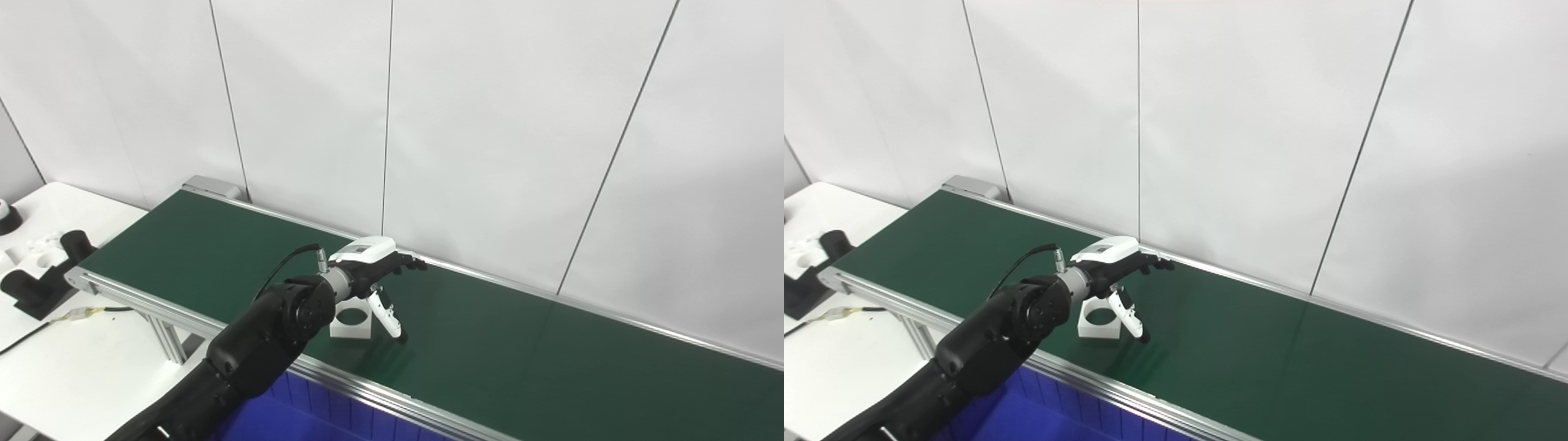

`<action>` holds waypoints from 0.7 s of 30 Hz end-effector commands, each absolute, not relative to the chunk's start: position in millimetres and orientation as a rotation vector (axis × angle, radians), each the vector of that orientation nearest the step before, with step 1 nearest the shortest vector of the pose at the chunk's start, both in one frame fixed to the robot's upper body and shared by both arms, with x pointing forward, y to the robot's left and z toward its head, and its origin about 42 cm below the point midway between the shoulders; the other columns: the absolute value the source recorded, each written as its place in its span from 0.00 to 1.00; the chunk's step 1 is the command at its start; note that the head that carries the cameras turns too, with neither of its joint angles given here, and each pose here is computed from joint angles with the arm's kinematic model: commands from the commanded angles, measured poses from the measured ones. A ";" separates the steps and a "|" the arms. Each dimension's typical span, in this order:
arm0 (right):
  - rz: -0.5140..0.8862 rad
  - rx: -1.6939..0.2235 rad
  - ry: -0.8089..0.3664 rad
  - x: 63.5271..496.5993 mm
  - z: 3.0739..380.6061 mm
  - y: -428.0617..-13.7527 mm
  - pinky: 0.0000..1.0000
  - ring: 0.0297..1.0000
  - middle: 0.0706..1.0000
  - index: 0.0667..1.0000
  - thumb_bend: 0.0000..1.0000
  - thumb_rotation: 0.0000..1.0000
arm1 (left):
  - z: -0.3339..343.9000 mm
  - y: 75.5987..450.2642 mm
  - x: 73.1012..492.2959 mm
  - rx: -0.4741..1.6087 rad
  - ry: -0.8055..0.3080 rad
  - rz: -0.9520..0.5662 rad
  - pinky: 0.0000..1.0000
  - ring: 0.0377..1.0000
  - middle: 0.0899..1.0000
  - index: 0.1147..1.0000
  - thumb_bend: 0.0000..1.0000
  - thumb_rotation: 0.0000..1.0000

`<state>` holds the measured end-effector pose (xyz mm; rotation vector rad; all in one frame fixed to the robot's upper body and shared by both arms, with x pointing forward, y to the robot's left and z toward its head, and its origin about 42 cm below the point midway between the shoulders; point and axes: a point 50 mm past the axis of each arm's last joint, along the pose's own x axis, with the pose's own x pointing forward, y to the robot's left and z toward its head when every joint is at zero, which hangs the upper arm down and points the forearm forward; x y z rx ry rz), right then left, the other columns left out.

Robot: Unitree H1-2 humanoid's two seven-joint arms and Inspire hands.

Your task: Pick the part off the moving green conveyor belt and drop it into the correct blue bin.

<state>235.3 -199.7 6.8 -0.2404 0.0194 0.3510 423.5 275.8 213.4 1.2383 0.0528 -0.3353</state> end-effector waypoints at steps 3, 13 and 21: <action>0.341 -0.224 -0.081 239.1 20.8 -196.0 0.68 0.74 0.77 0.85 0.70 0.46 | 240.2 284.5 435.1 1.336 0.035 -0.236 0.82 0.83 0.88 0.87 0.95 0.25; 0.340 -0.223 -0.086 237.7 22.6 -194.6 0.67 0.73 0.77 0.85 0.70 0.44 | 224.3 297.9 429.8 1.347 0.099 -0.204 0.79 0.83 0.89 0.88 0.94 0.24; 0.340 -0.224 -0.088 235.6 23.1 -194.3 0.67 0.73 0.77 0.85 0.70 0.44 | 205.1 303.8 421.8 1.341 0.135 -0.205 0.83 0.87 0.90 0.90 0.93 0.23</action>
